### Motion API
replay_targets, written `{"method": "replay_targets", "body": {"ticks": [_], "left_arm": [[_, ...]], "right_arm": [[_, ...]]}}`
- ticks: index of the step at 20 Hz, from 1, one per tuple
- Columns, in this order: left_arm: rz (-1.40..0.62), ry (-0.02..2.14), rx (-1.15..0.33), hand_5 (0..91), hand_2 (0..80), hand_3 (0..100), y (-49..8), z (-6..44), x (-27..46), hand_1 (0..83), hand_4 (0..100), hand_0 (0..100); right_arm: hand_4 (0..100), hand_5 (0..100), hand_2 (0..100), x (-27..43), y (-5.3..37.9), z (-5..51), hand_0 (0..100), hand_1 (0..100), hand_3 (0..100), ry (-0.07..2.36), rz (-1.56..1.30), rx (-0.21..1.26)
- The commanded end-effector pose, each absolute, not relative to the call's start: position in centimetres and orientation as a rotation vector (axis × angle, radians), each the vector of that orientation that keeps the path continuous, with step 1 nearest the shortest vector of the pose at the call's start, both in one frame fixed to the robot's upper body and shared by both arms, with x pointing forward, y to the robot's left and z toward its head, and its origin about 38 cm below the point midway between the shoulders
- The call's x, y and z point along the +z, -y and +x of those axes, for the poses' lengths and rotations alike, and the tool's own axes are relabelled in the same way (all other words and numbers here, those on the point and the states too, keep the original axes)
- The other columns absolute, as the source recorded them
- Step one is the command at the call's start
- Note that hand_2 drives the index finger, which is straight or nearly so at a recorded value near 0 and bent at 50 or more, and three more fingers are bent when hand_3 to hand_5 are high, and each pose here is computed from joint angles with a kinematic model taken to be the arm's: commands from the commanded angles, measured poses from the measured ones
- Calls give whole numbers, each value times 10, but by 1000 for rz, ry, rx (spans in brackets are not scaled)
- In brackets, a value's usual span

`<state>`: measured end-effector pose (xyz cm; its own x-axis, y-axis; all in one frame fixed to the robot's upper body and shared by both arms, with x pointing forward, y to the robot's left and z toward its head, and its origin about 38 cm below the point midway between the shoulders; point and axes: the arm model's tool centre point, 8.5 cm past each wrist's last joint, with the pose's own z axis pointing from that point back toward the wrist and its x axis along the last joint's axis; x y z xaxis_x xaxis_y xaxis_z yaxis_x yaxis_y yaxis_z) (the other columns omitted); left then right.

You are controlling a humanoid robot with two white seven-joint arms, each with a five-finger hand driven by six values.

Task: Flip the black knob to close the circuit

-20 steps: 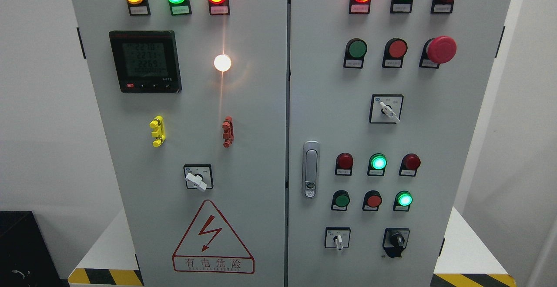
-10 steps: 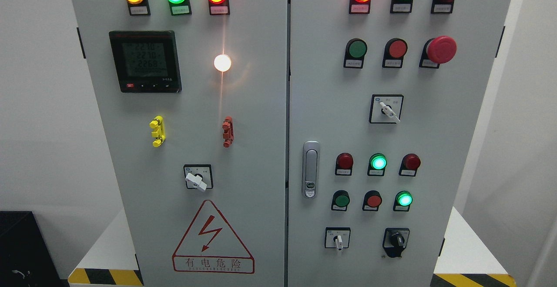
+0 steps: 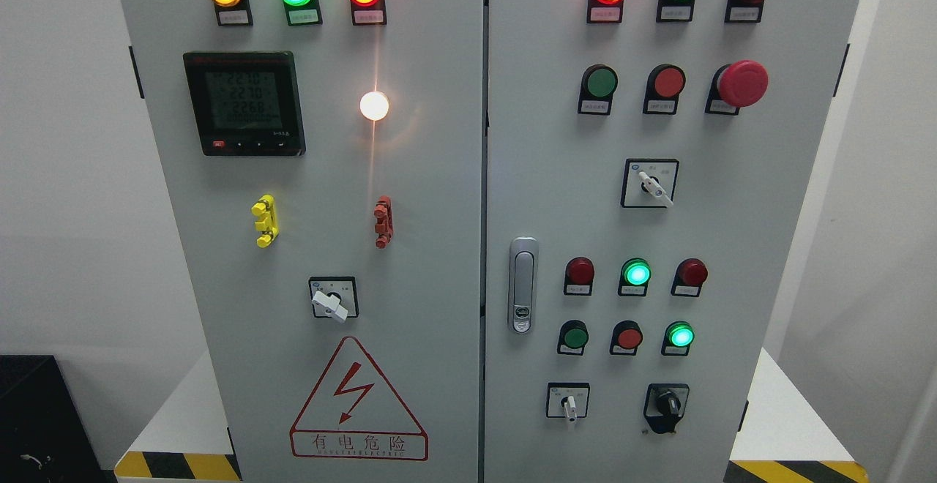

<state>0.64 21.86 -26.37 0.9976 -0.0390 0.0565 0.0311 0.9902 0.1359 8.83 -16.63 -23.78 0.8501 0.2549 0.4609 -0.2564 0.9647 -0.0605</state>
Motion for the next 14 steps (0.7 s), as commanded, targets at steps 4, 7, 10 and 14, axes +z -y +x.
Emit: {"method": "replay_targets", "body": {"ticks": [4, 7, 10, 14], "left_arm": [[131, 66, -32, 0, 0, 0, -217, 2, -264, 556, 0, 120], [131, 66, -32, 0, 0, 0, -217, 2, -264, 556, 0, 120], [131, 66, -32, 0, 0, 0, -217, 2, -264, 556, 0, 120], [131, 67, -32, 0, 0, 0, -217, 3, -264, 556, 0, 120]], "right_arm": [[336, 269, 143, -178, 161, 179, 0, 101, 368, 831, -115, 413], [385, 318, 188, -166, 172, 195, 0, 105, 422, 889, -186, 458], [430, 370, 238, -145, 184, 216, 0, 111, 476, 967, -272, 502], [484, 424, 304, -117, 186, 236, 0, 116, 552, 1064, -332, 548]]}}
